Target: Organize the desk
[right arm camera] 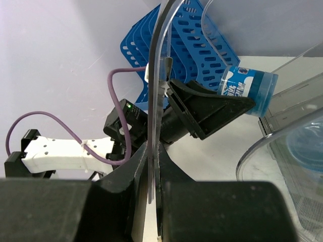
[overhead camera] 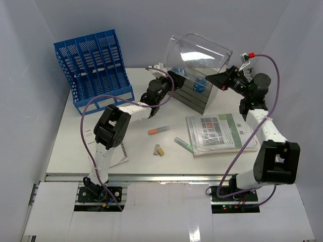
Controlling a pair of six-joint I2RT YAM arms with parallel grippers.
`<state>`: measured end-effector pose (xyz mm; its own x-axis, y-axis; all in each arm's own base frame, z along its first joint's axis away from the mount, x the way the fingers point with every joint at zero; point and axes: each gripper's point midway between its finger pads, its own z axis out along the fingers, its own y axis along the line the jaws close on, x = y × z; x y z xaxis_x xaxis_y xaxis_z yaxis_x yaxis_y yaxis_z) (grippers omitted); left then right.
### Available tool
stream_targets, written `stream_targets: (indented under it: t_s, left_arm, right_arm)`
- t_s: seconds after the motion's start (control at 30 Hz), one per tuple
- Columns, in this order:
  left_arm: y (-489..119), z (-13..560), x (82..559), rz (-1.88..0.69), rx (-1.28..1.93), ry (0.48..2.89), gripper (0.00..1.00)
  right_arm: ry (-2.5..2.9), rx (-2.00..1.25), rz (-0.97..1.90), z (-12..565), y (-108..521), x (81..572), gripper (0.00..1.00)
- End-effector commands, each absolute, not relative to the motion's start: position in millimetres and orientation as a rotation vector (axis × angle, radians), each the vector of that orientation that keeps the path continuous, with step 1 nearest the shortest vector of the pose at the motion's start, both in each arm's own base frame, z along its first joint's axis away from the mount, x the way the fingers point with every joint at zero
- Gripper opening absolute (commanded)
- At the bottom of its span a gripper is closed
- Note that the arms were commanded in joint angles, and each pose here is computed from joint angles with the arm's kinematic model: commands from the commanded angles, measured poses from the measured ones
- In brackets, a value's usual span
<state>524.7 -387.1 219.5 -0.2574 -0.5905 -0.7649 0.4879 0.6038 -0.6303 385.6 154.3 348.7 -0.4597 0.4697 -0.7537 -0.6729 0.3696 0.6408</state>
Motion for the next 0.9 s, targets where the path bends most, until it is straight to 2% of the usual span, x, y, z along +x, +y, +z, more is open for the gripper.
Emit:
stream_targets:
  t_s: [0.0, 0.07, 0.13, 0.27, 0.53, 0.87]
  left_arm:
    - [-384.4, 242.3, 530.4, -0.961, -0.097, 1.519, 0.60]
    - [-386.6, 242.3, 527.4, -0.951, -0.085, 1.526, 0.73]
    - [-387.5, 244.3, 524.8, -0.939, -0.072, 1.527, 0.82]
    - [-390.0, 251.8, 522.1, -0.933, -0.052, 1.523, 0.93]
    - [-389.4, 256.4, 513.4, -0.948, -0.039, 1.523, 0.94]
    - [-355.3, 225.0, 456.4, -0.871, 0.078, 1.561, 0.94]
  right_arm:
    - [1.429, -0.281, 1.277, 385.2, 152.6, 372.8, 0.12]
    - [1.428, -0.280, 1.276, 385.2, 152.5, 373.1, 0.12]
    - [1.429, -0.278, 1.276, 384.8, 152.5, 373.5, 0.12]
    - [1.433, -0.276, 1.276, 383.6, 152.4, 374.6, 0.12]
    - [1.435, -0.276, 1.272, 383.9, 152.2, 374.5, 0.12]
    - [1.448, -0.272, 1.250, 379.4, 150.9, 377.3, 0.13]
